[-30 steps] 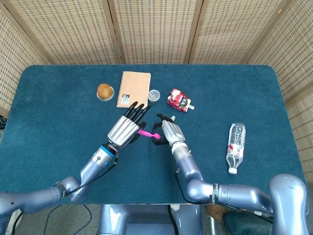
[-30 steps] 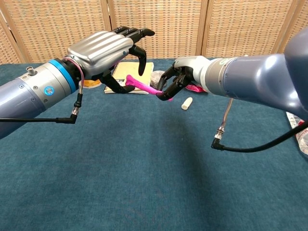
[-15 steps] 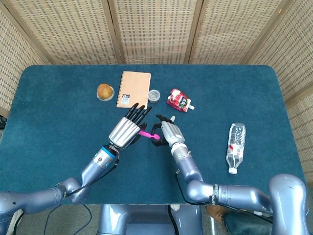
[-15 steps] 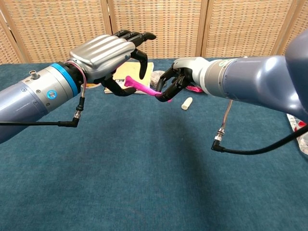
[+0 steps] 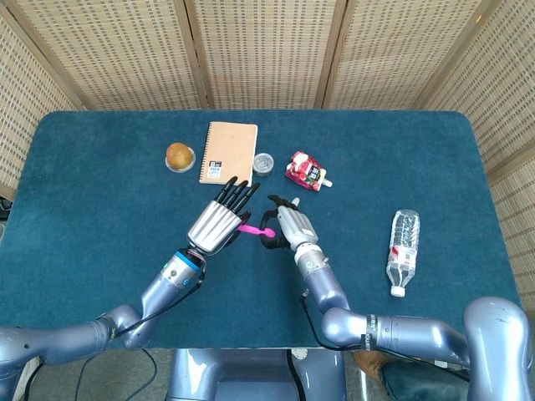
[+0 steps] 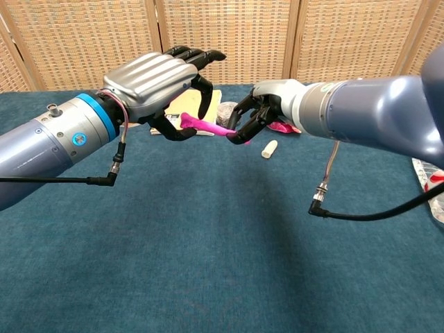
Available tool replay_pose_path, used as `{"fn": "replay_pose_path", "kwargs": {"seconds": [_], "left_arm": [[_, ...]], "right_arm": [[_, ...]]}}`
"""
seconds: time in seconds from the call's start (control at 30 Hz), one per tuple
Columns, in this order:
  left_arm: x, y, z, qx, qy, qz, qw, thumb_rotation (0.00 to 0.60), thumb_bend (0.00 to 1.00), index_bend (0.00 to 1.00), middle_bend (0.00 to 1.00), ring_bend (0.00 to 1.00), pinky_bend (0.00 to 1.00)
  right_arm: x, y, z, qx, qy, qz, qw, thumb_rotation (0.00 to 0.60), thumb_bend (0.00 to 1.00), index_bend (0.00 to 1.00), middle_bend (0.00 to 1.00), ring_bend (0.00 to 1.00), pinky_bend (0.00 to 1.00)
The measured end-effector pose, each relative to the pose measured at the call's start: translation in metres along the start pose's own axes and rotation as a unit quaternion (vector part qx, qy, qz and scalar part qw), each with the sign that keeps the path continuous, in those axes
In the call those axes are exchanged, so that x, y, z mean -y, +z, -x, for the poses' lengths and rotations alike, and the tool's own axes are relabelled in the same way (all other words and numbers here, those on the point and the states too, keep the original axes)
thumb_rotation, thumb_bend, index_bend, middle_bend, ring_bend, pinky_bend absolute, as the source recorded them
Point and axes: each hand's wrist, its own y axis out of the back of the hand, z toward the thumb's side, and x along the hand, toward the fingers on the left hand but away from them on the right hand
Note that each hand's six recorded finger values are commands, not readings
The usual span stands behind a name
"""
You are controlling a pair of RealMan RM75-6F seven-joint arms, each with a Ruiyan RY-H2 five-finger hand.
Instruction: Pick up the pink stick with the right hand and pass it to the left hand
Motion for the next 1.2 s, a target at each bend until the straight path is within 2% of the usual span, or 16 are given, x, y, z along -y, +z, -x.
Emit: {"fn": "replay_pose_path", "kwargs": {"seconds": [0.27, 0.47, 0.67, 0.87, 1.07, 1.2], "left_arm": [[-0.0007, -0.0002, -0.0013, -0.004, 0.001, -0.002, 1.0, 0.6, 0.34, 0.56, 0.0, 0.0, 0.0], [-0.0025, 0.0026, -0.0015, -0.003, 0.004, 0.005, 1.0, 0.6, 0.4, 0.61, 0.0, 0.0, 0.0], [-0.0024, 0.0031, -0.0017, -0.004, 0.004, -0.001, 1.0, 0.6, 0.42, 0.62, 0.0, 0.0, 0.0], [-0.0013, 0.001, -0.0016, -0.008, 0.001, -0.005, 1.0, 0.6, 0.48, 0.65, 0.0, 0.0, 0.0], [-0.0012, 0.0001, -0.0025, -0.01, -0.002, -0.007, 0.9999, 0.6, 0.59, 0.68, 0.0, 0.0, 0.0], [-0.0005, -0.0016, -0.0024, -0.012, -0.004, -0.007, 0.9999, 0.6, 0.61, 0.71, 0.0, 0.0, 0.0]], "right_arm": [[-0.0022, -0.001, -0.0008, 0.0, 0.0, 0.002, 1.0, 0.6, 0.67, 0.66, 0.14, 0.0, 0.0], [-0.0029, -0.0016, -0.0013, 0.0, 0.0, 0.002, 1.0, 0.6, 0.67, 0.66, 0.14, 0.0, 0.0], [-0.0029, -0.0017, -0.0025, -0.001, 0.002, 0.002, 1.0, 0.6, 0.67, 0.66, 0.14, 0.0, 0.0], [-0.0024, -0.0036, -0.0029, 0.0, 0.003, 0.001, 1.0, 0.6, 0.67, 0.66, 0.14, 0.0, 0.0], [-0.0014, -0.0043, -0.0027, 0.0, 0.005, 0.001, 1.0, 0.6, 0.67, 0.66, 0.14, 0.0, 0.0], [-0.0017, -0.0048, -0.003, -0.001, 0.005, -0.001, 1.0, 0.6, 0.67, 0.66, 0.14, 0.0, 0.0]]}}
